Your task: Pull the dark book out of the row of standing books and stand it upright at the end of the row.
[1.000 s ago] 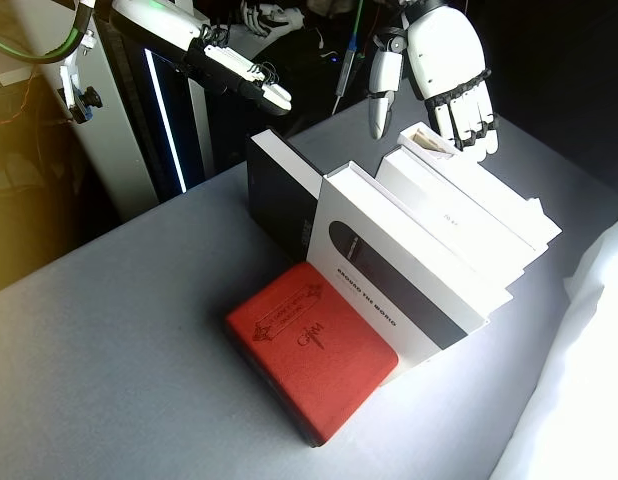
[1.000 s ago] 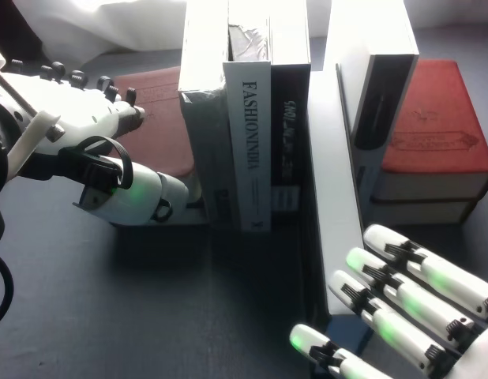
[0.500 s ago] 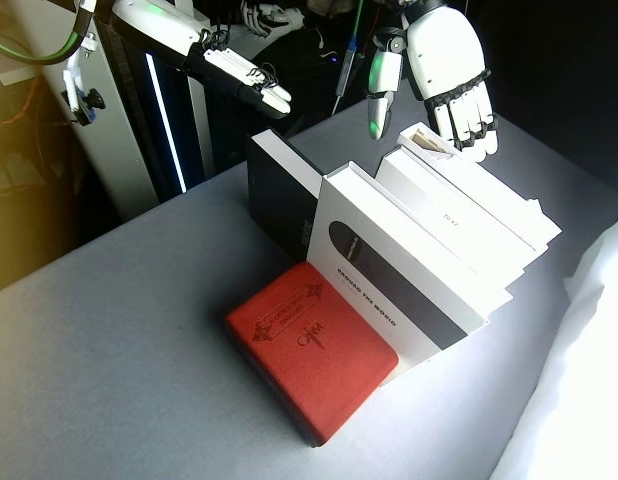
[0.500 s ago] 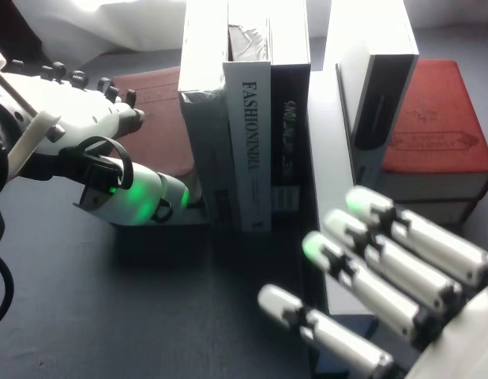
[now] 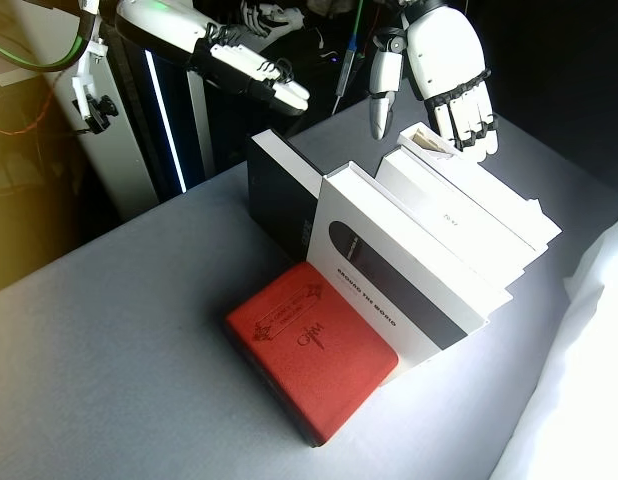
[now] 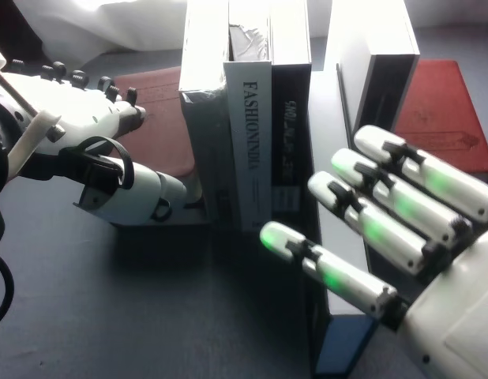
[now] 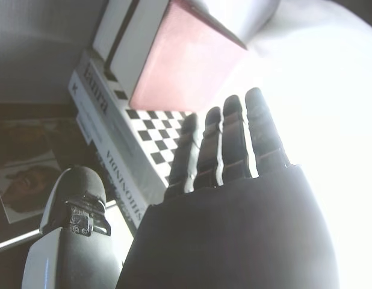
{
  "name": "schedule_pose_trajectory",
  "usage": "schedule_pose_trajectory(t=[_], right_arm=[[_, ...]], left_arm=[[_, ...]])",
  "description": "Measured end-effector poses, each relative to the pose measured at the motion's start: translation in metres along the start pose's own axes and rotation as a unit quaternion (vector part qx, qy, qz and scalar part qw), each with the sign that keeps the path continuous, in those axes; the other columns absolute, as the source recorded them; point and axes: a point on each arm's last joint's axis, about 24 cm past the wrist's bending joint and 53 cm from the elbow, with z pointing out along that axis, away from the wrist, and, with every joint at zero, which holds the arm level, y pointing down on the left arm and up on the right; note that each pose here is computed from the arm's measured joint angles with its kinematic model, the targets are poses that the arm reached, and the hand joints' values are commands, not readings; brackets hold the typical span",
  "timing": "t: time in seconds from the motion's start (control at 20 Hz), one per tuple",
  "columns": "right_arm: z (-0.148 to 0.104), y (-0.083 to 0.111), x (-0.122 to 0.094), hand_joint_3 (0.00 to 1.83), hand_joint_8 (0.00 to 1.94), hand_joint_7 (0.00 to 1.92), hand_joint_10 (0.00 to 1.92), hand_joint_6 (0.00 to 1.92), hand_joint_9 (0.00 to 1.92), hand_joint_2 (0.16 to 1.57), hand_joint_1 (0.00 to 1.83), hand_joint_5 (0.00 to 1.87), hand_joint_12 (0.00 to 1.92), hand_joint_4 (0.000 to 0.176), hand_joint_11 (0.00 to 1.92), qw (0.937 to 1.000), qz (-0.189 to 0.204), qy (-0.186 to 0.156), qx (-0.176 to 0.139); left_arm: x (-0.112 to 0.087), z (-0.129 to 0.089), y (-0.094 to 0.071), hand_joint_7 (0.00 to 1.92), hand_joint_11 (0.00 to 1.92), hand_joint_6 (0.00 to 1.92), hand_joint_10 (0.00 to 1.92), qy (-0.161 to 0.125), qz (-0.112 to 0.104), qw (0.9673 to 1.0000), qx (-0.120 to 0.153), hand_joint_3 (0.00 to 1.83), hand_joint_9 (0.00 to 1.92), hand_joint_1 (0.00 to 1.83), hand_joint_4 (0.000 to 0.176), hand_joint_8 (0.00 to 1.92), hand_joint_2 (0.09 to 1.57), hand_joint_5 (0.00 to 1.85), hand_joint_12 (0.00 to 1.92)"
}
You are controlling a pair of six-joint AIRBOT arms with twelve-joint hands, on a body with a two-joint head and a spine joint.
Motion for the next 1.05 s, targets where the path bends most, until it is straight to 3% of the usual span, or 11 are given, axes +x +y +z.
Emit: schedule_pose_trajectory(t=[0.3, 0.45, 0.55, 0.75, 1.05], right_arm=[[0.012, 0.004, -0.011, 0.0, 0.0, 0.05, 0.0, 0.0, 0.0, 1.16, 0.0, 0.05, 0.0, 0.0, 0.0, 0.9975, 0.065, -0.006, -0.026], [0.025, 0.005, -0.024, 0.0, 0.01, 0.06, 0.01, 0.01, 0.02, 1.16, 0.0, 0.07, 0.0, 0.0, 0.0, 0.9913, 0.12, -0.011, -0.054], [0.031, 0.01, -0.022, 0.0, 0.0, 0.06, 0.0, 0.01, 0.01, 1.16, 0.0, 0.06, 0.0, 0.0, 0.0, 0.9865, 0.144, 0.004, -0.078], [0.03, 0.026, -0.013, 0.0, 0.01, 0.08, 0.01, 0.01, 0.02, 1.15, 0.0, 0.08, 0.0, 0.0, 0.0, 0.9825, 0.137, 0.026, -0.124], [0.034, 0.014, -0.013, 0.0, 0.0, 0.07, 0.0, 0.01, 0.02, 1.17, 0.0, 0.08, 0.0, 0.0, 0.0, 0.9844, 0.133, 0.027, -0.111]], left_arm=[[-0.001, 0.0, 0.0, 0.02, 0.02, 0.0, 0.0, -0.003, 0.002, 1.0, 0.0, 0.0, 0.01, 0.0, 0.0, 0.0, 1.22, 0.05, 0.01], [-0.003, 0.0, 0.0, 0.03, 0.03, 0.01, 0.01, -0.007, 0.006, 1.0, 0.001, 0.0, 0.03, 0.0, 0.0, 0.01, 1.22, 0.06, 0.02], [-0.002, 0.0, 0.0, 0.03, 0.02, 0.01, 0.0, -0.005, 0.005, 1.0, 0.001, 0.0, 0.01, 0.0, 0.0, 0.01, 1.22, 0.07, 0.01], [-0.002, 0.0, 0.0, 0.03, 0.03, 0.0, 0.0, -0.005, 0.005, 1.0, 0.001, 0.0, 0.02, 0.0, 0.0, 0.0, 1.22, 0.06, 0.02], [-0.002, 0.0, 0.0, 0.01, 0.0, 0.0, 0.0, -0.006, 0.004, 1.0, 0.001, 0.0, 0.0, 0.0, 0.0, 0.0, 1.22, 0.05, 0.0]])
